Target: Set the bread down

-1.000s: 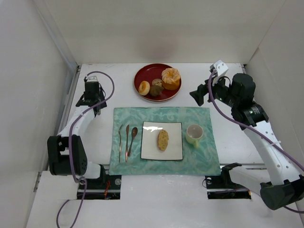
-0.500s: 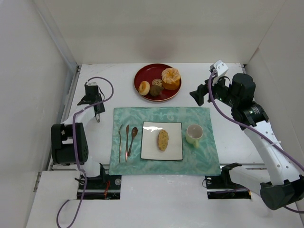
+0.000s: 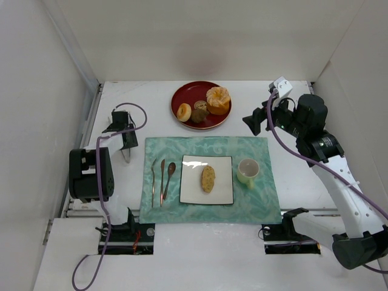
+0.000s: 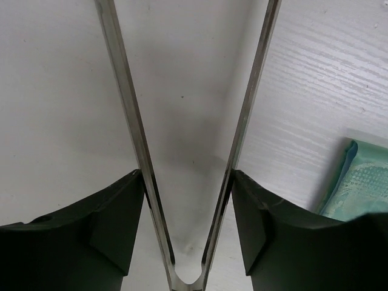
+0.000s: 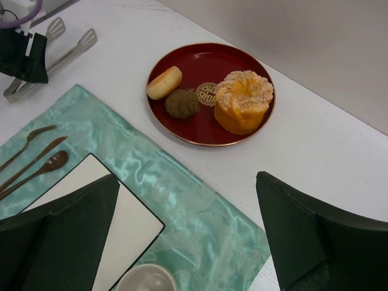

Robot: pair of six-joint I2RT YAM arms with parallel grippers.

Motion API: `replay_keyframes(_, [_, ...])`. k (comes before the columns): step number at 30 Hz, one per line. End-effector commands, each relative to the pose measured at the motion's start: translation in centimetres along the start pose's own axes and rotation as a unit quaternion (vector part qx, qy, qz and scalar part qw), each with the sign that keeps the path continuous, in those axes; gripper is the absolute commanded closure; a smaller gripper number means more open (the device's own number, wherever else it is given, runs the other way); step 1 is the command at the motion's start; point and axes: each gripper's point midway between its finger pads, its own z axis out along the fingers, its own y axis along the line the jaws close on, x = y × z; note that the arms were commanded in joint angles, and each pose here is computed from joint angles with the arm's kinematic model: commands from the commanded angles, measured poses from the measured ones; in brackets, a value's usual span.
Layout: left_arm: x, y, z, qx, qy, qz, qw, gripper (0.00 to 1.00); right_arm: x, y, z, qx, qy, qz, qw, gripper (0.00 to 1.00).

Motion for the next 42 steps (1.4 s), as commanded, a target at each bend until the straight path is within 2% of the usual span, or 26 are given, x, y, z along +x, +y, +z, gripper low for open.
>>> replay_keyframes(1, [-0.7, 0.5, -0.2, -0.008, -0.009, 0.002, 1.000, 0.45, -2.0, 0.1, -0.6, -0.001, -0.037, -0.011, 0.999, 0.00])
replay_keyframes(5, [0.4, 0.5, 0.3, -0.011, 0.010, 0.007, 1.000, 0.39, -2.0, 0.1, -0.6, -0.001, -0.037, -0.011, 0.999, 0.00])
replay_keyframes(8, [0.4, 0.5, 0.3, -0.011, 0.011, 0.007, 1.000, 0.31, -2.0, 0.1, -0.6, -0.001, -0.037, -0.011, 0.999, 0.00])
replay_keyframes(17, [0.0, 0.5, -0.5, -0.005, 0.005, 0.001, 1.000, 0.28, -2.3, 0.2, -0.8, 0.000, -0.041, -0.013, 0.999, 0.00])
replay_keyframes(18, [-0.8, 0.4, -1.0, -0.003, -0.007, -0.002, 1.000, 0.28, -2.3, 0.2, -0.8, 0.000, -0.041, -0.013, 0.999, 0.00])
replay_keyframes(19, [-2.1, 0.5, -2.3, 0.001, -0.031, -0.015, 0.999, 0.24, -2.3, 0.2, -0.8, 0.000, -0.041, -0.013, 0.999, 0.00])
replay_keyframes(23, [-5.2, 0.5, -6.1, 0.025, -0.097, -0.041, 0.994, 0.22, -2.0, 0.2, -0.6, -0.005, -0.037, -0.011, 0.999, 0.00])
replay_keyframes(25, [-5.7, 0.0, -7.5, 0.048, -0.108, -0.046, 0.992, 0.21, -2.0, 0.2, -0.6, -0.005, -0.037, -0.011, 0.999, 0.00])
replay_keyframes(28, [-7.2, -1.0, -11.0, 0.101, -0.153, -0.055, 0.982, 0.15, -2.0, 0.2, -0.6, -0.005, -0.037, -0.011, 0.999, 0.00])
replay_keyframes(32, [-9.3, -3.5, -17.8, 0.209, -0.224, -0.052, 0.950, 0.00, -1.7, 0.2, -0.1, -0.007, -0.028, -0.003, 1.000, 0.00])
replay_keyframes(33, [-9.9, -3.8, -20.1, 0.236, -0.252, -0.047, 0.937, 0.00, -1.5, -0.2, 0.4, -0.002, -0.022, 0.004, 1.000, 0.00])
replay_keyframes(36, [-10.0, -5.9, -23.7, 0.316, -0.273, -0.021, 0.908, 0.00, -1.3, -0.6, 0.8, 0.007, -0.013, 0.012, 1.000, 0.00])
replay_keyframes(37, [-10.4, -6.4, -25.8, 0.345, -0.298, -0.009, 0.890, 0.00, -1.3, -0.8, 0.7, 0.013, -0.013, 0.012, 1.000, 0.00])
replay_keyframes(38, [-10.1, -7.0, -26.5, 0.362, -0.303, 0.000, 0.882, 0.00, -0.8, -1.0, 0.8, 0.018, -0.008, 0.014, 1.000, 0.00])
replay_keyframes(40, [-9.7, -7.3, -27.3, 0.380, -0.319, 0.004, 0.868, 0.00, -1.1, -1.0, 0.9, 0.019, -0.012, 0.013, 1.000, 0.00])
replay_keyframes(42, [-8.5, -7.8, -26.6, 0.392, -0.308, 0.008, 0.867, 0.00, -1.0, -1.5, 1.0, 0.031, -0.015, 0.017, 0.999, 0.00])
